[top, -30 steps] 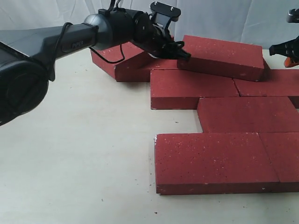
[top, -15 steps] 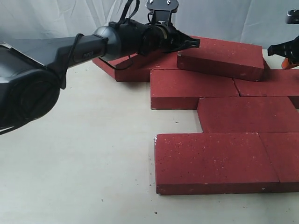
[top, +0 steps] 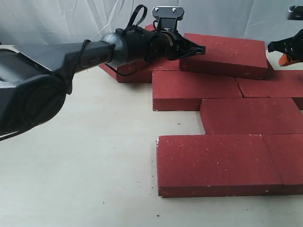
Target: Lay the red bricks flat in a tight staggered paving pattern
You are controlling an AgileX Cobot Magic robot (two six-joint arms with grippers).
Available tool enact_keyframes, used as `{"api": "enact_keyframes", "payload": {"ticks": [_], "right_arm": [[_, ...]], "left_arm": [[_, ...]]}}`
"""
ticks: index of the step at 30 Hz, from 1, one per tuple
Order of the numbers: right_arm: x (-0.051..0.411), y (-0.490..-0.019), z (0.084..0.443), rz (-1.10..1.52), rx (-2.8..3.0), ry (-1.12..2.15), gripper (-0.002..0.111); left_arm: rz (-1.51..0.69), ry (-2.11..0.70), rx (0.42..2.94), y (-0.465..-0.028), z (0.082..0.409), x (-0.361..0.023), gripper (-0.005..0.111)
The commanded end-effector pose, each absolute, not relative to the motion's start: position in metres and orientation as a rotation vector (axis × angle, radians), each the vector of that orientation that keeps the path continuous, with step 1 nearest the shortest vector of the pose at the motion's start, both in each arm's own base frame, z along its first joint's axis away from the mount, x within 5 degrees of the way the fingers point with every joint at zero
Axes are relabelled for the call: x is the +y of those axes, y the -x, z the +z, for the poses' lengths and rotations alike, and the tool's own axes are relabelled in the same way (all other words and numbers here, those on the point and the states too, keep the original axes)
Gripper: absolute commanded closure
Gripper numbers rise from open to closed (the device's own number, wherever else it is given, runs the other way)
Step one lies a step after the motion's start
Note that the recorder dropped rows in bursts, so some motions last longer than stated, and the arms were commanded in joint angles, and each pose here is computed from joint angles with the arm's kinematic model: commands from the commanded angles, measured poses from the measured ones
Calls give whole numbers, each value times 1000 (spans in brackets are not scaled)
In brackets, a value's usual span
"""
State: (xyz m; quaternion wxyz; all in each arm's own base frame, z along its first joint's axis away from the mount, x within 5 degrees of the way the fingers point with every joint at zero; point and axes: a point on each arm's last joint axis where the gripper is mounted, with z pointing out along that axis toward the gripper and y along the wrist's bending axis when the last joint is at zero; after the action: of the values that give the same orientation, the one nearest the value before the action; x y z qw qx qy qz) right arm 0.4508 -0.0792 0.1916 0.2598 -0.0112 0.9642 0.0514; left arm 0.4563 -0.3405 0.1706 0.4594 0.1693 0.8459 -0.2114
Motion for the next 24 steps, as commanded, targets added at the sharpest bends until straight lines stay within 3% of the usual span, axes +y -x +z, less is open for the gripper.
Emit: {"api": "enact_keyframes", "payload": {"ticks": [1, 5, 8, 11, 12, 17, 24], "right_arm": [[-69, -461, 237, 285, 2472, 18, 109], [-60, -468, 236, 296, 2531, 130, 103], [-59, -475, 233, 312, 2527, 124, 81], [-54, -487, 231, 349, 2472, 67, 48], [-52, -491, 231, 361, 2446, 53, 44], [-36, -516, 229, 321, 2383, 81, 63], [-42, -545, 219, 274, 2433, 77, 55]], "left_arm": [[-332, -715, 1990, -430, 233, -348, 107], [-207, -899, 1979, -408, 271, -338, 107], [-133, -1008, 2038, -392, 270, -323, 107], [-115, -1028, 2075, -378, 255, -303, 107], [-121, -1034, 2081, -371, 249, -297, 107], [-134, -1030, 2065, -335, 242, -259, 107], [-92, -874, 2060, -321, 246, -184, 107]]}}
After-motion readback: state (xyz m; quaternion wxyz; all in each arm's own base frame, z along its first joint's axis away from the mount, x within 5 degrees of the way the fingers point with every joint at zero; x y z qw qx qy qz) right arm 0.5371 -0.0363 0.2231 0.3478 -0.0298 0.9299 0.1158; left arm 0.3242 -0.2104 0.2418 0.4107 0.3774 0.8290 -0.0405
